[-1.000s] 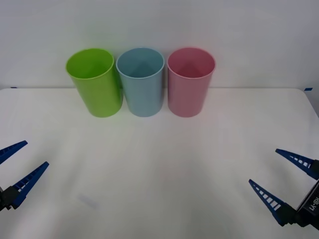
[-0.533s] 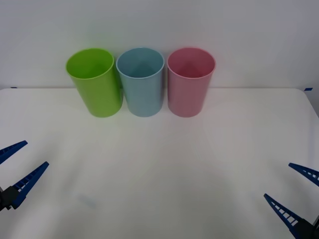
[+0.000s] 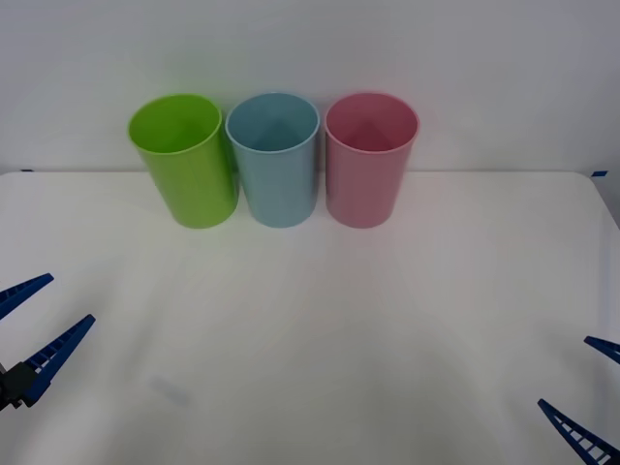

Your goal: Grasp the object on the table and drop it into the matching bin: aluminum can to the light blue bin, PET bottle to the pink bin.

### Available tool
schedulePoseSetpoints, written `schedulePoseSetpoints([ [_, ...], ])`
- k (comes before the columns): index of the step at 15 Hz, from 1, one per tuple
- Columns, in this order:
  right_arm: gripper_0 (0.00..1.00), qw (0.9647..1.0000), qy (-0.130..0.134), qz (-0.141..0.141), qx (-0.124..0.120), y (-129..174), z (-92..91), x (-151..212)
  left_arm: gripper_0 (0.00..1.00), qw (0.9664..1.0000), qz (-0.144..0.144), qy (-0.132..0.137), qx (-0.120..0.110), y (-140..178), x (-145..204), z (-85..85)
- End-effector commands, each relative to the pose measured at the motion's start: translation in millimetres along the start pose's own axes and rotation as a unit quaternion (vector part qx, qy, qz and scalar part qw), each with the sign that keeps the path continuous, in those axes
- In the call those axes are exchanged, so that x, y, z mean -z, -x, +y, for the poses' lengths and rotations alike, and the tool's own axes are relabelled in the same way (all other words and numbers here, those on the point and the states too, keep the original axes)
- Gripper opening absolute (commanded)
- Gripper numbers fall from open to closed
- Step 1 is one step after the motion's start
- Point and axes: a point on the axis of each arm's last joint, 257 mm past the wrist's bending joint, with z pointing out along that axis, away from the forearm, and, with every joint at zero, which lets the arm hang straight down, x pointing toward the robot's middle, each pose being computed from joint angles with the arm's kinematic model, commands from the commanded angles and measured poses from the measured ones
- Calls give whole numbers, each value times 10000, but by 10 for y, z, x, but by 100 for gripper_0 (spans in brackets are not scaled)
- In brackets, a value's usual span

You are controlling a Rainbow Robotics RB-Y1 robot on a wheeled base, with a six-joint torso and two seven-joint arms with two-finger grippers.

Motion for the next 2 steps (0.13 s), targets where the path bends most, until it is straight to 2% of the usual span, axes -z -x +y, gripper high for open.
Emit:
schedulePoseSetpoints([
  [1, 100, 10000, 14, -3, -12, 2, 11, 5, 100, 10000, 0, 0, 0, 0, 0, 0],
  [2, 100, 10000, 14, -3, -12, 2, 11, 5, 100, 10000, 0, 0, 0, 0, 0, 0],
])
